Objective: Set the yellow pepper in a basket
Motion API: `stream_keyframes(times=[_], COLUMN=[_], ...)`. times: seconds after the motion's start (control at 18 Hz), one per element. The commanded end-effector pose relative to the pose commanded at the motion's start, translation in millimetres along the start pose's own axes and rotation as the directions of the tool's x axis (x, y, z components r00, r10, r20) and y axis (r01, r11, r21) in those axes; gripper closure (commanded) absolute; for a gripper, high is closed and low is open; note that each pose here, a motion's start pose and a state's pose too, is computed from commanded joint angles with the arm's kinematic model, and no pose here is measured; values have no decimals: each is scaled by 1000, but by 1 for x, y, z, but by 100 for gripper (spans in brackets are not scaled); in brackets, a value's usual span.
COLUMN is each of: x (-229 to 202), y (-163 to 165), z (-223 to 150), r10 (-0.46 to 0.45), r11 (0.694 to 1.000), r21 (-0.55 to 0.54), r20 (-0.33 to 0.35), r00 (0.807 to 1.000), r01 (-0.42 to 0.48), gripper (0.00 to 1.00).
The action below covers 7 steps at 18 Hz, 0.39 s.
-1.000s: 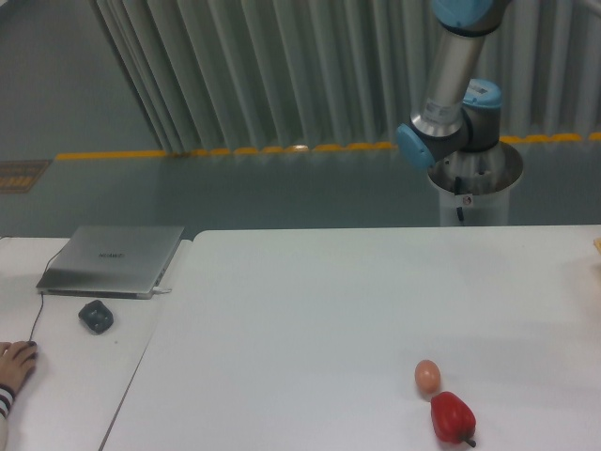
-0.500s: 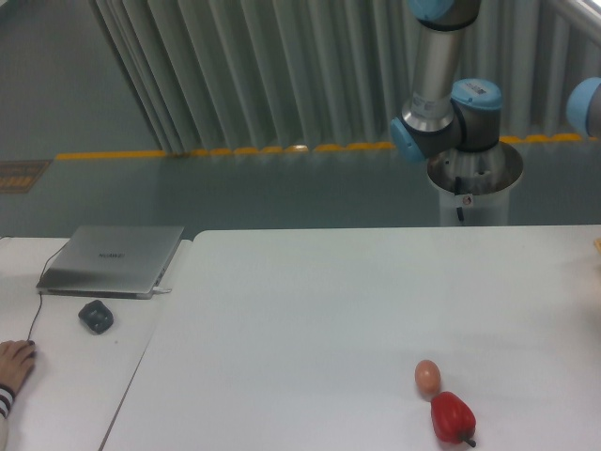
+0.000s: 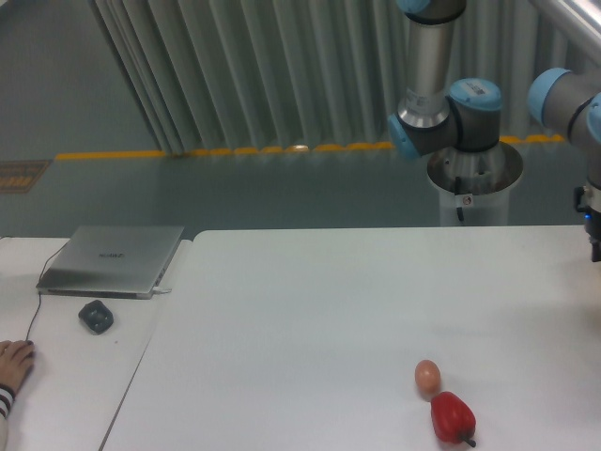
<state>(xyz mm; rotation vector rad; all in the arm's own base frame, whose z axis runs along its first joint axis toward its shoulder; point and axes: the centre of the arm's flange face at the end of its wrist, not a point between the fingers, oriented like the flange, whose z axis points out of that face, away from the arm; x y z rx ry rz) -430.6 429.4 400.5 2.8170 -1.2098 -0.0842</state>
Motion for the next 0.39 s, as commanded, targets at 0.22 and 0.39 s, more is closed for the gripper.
stream_keyframes(times=[0.22, 0.39], x=[1, 0], y=[1, 0], z=[1, 1], r10=[-1, -1], r11=[1000, 1000], r21=[3, 4], r20=[-6, -4], r00=[1000, 1000], r01=[1, 1], gripper=[0, 0])
